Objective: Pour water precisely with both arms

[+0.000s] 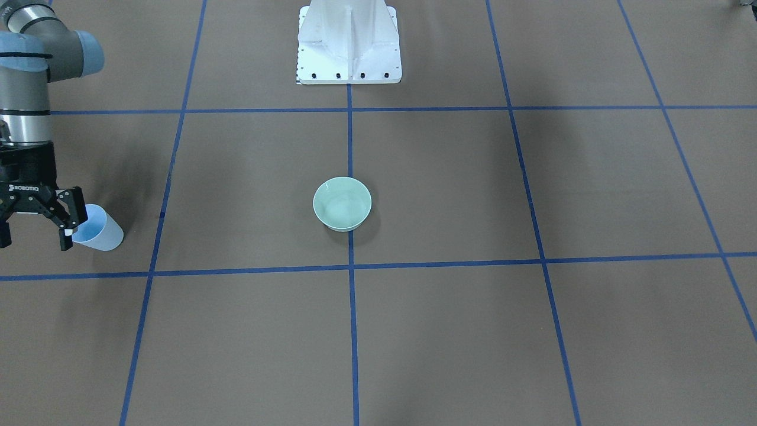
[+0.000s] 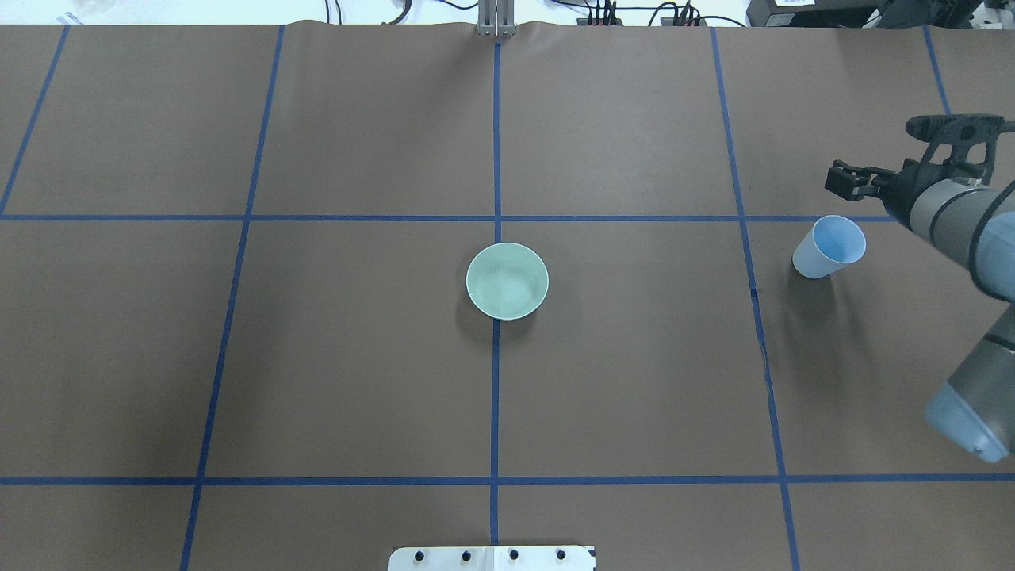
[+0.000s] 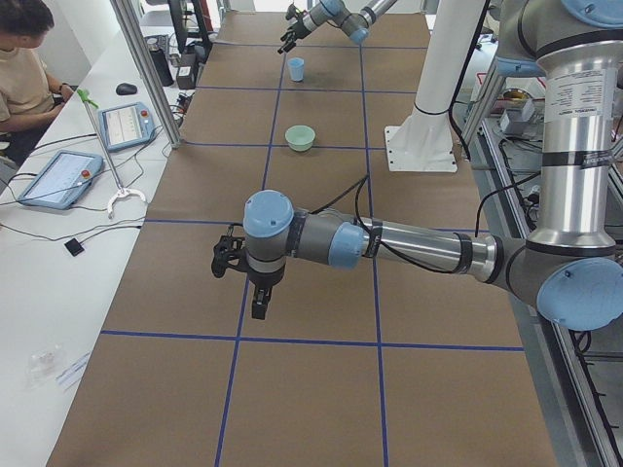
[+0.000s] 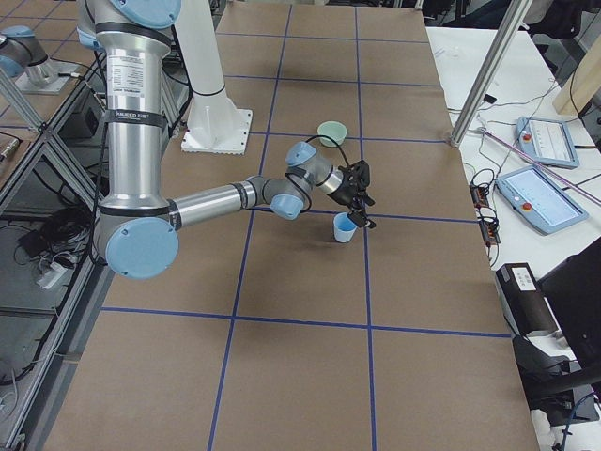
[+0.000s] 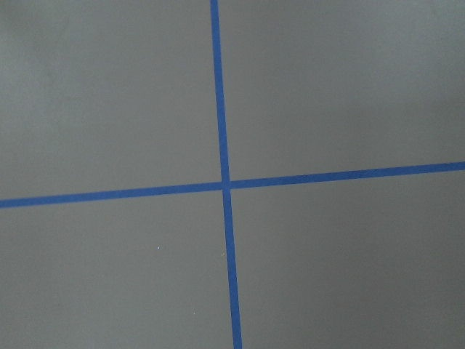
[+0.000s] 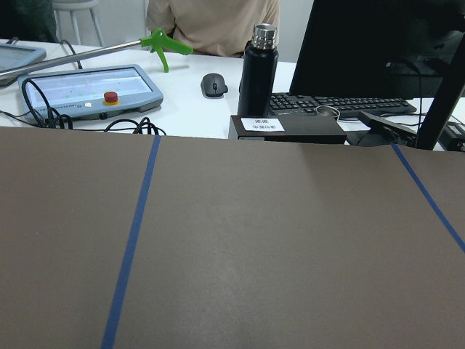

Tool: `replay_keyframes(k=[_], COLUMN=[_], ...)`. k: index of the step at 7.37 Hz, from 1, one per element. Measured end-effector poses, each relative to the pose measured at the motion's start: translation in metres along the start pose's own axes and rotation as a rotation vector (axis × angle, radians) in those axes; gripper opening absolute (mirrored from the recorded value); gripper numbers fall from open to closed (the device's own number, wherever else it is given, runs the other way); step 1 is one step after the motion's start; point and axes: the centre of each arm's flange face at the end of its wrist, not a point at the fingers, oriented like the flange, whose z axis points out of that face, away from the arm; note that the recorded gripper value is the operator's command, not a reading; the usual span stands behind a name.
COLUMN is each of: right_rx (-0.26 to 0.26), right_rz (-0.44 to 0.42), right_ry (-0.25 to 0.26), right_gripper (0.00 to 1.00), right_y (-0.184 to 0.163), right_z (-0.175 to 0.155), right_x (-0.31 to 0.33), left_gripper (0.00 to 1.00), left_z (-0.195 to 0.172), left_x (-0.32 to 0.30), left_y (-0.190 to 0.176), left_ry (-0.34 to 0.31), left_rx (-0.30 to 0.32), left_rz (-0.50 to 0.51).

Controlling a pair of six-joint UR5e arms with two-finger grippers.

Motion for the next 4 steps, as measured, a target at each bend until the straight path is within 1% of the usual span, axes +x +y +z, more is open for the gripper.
replay_keyframes(k=[2, 3, 4], right_rx=[-0.160, -0.245, -0.325], right_rz=[-0.070, -0.136, -0.200], right_ry=[-0.034, -0.042, -0.050], right_gripper=[1.00, 1.00, 1.00], right_y=[-0.042, -0.062, -0.079], right_z=[-0.005, -0.008, -0.012], right_x=[0.055, 0.084, 0.112], left_gripper=[1.00, 1.00, 1.00], left_z=[-0.006, -0.009, -0.006], left_x=[0.009, 0.017, 0.032], left_y=[-0.007, -0.010, -0.013], left_ry=[0.010, 0.030, 0.066], left_rx=[0.073, 0.119, 0.142], left_rz=[0.060, 0.106, 0.140])
